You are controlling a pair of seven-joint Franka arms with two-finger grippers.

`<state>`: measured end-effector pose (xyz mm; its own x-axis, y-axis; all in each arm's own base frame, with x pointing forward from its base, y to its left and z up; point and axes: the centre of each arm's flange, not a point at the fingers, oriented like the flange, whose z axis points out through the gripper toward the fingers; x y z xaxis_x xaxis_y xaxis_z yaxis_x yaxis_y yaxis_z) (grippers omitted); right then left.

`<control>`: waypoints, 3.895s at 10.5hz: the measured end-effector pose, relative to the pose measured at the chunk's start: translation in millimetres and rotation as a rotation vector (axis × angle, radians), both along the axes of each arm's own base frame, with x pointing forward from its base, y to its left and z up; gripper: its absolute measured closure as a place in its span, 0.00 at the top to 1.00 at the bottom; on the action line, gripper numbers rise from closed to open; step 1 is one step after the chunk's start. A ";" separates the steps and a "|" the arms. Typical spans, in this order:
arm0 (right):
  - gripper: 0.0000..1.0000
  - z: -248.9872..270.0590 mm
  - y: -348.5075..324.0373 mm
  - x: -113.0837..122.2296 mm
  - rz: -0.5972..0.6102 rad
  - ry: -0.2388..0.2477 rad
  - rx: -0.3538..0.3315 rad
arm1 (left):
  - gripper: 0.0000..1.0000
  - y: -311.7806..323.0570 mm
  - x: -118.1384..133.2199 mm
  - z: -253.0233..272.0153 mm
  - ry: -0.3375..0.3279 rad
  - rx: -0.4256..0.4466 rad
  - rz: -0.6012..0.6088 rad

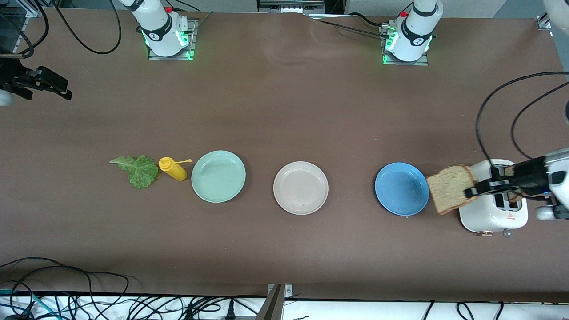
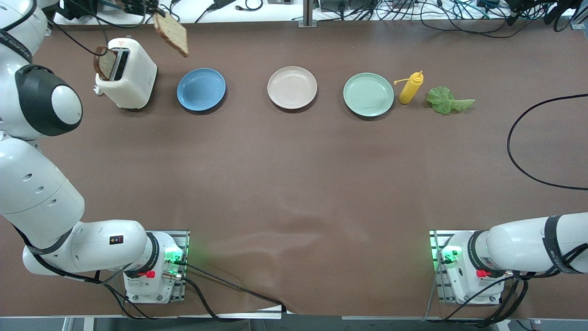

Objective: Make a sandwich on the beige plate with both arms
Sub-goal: 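Lift the bread slice out of the toaster with the left gripper, then carry the bread slice over the blue plate to the beige plate, then release the bread on the beige plate while the right gripper reaches the lettuce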

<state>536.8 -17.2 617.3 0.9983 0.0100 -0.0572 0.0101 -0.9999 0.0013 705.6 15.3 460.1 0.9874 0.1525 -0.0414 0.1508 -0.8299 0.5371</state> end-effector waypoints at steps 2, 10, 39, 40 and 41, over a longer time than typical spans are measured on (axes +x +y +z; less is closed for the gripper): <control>1.00 -0.2 -0.1 -0.2 0.000 0.002 0.000 | 0.10 -36.7 5.7 -23.7 0.051 -0.107 0.006; 1.00 -0.4 -0.6 -0.5 -0.001 0.004 0.000 | 0.10 -143.3 4.1 -112.6 0.235 -0.434 -0.012; 1.00 -1.1 -2.9 -0.3 -0.005 0.006 0.000 | 1.00 -267.0 0.5 -244.9 0.078 -0.460 0.009; 1.00 -1.3 -2.8 1.2 -0.005 0.000 0.000 | 1.00 -258.9 4.7 -241.4 0.064 -0.443 0.006; 1.00 -5.7 -1.9 5.9 -0.003 -0.008 -0.001 | 1.00 -249.3 8.9 -238.1 0.051 -0.426 0.003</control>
